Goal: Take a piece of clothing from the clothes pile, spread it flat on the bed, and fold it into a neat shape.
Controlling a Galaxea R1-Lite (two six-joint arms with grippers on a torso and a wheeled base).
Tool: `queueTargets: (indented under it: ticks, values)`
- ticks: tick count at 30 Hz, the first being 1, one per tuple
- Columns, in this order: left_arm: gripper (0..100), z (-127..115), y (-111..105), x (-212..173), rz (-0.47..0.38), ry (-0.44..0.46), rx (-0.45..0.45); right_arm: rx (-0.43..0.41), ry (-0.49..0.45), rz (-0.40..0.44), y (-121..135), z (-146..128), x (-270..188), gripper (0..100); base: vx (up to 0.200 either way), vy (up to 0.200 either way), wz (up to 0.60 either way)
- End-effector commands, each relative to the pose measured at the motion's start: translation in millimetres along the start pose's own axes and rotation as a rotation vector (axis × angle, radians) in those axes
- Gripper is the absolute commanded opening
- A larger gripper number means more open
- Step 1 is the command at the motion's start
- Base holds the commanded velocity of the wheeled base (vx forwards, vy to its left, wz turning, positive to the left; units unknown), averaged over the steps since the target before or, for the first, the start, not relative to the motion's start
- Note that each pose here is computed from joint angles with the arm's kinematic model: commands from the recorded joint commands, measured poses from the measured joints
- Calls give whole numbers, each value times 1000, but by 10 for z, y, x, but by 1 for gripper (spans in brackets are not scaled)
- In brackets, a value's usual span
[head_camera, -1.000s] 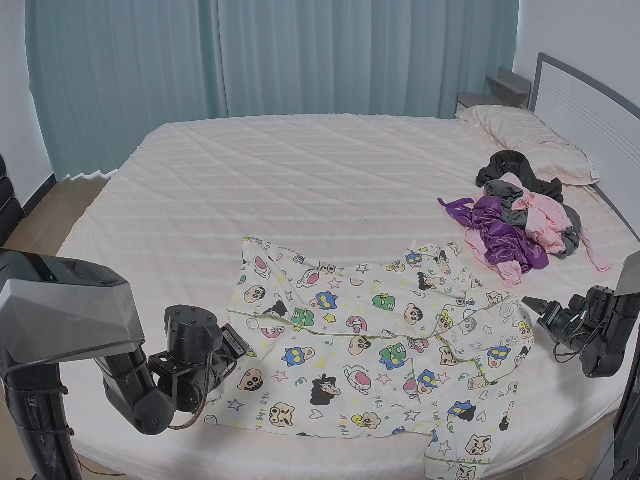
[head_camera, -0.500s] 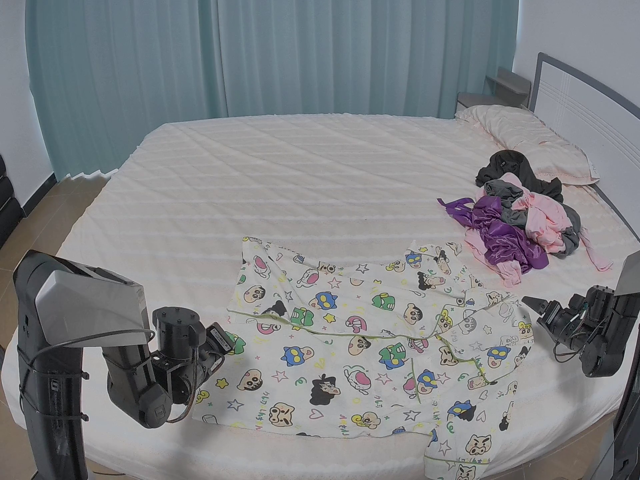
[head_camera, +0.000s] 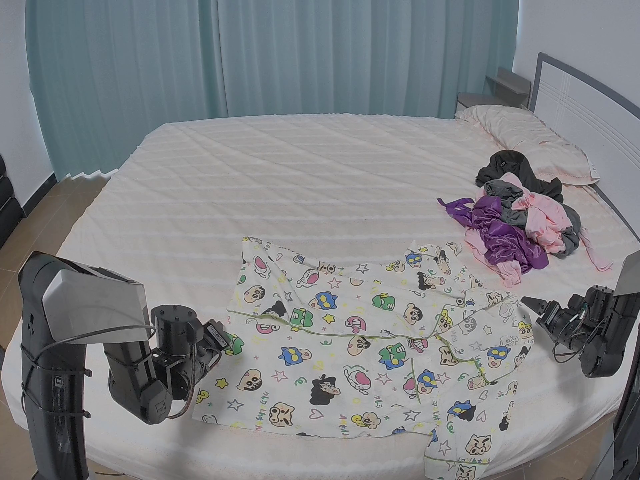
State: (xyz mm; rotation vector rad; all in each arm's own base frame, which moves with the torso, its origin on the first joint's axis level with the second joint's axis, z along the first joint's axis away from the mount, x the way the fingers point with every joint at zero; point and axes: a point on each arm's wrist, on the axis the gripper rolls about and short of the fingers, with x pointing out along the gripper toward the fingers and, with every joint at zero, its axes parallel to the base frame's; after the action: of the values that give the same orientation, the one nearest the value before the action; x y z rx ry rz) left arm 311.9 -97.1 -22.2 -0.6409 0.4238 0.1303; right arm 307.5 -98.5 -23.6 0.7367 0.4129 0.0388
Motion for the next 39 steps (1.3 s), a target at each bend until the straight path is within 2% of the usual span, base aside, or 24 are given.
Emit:
queueTargets:
  ticks: [1,5,7,8,9,10,16,19,23,26,27,33,39]
  values:
    - [100,6,2,2,1,-3,0,-1,-2,1,1,4,2,100,0,0,0]
    - [100,18,3,5,1,-6,-3,-2,-3,2,1,6,2,100,0,0,0]
    - [100,123,-12,-15,-6,-37,-19,-2,-3,2,6,8,-3,100,0,0,0]
    - [100,250,-68,-67,-29,-71,-42,-2,-5,3,10,13,-4,100,0,0,0]
    - [100,250,-68,-67,-29,-71,-42,-2,-5,3,10,13,-4,100,0,0,0]
    - [100,399,-150,-161,-63,-112,-82,0,-3,2,6,8,-3,100,0,0,0]
    - [100,563,-372,-132,-126,-156,-118,1,-2,1,9,4,-11,100,0,0,0]
    - [100,578,-452,2,-76,-103,-97,2,1,0,5,-3,-12,100,0,0,0]
    - [100,632,-612,195,-69,-75,-81,6,7,-5,5,-20,-19,100,0,0,0]
    - [100,514,-569,334,-42,44,70,8,14,-11,-1,-41,-23,100,0,0,0]
    - [100,500,-565,353,-40,55,94,9,13,-12,-4,-39,-25,100,0,0,0]
    - [100,372,-618,707,-35,73,148,10,16,-12,-4,-48,-24,100,0,0,0]
    - [100,368,-629,769,-12,98,167,9,19,-11,2,-56,-22,100,0,0,0]
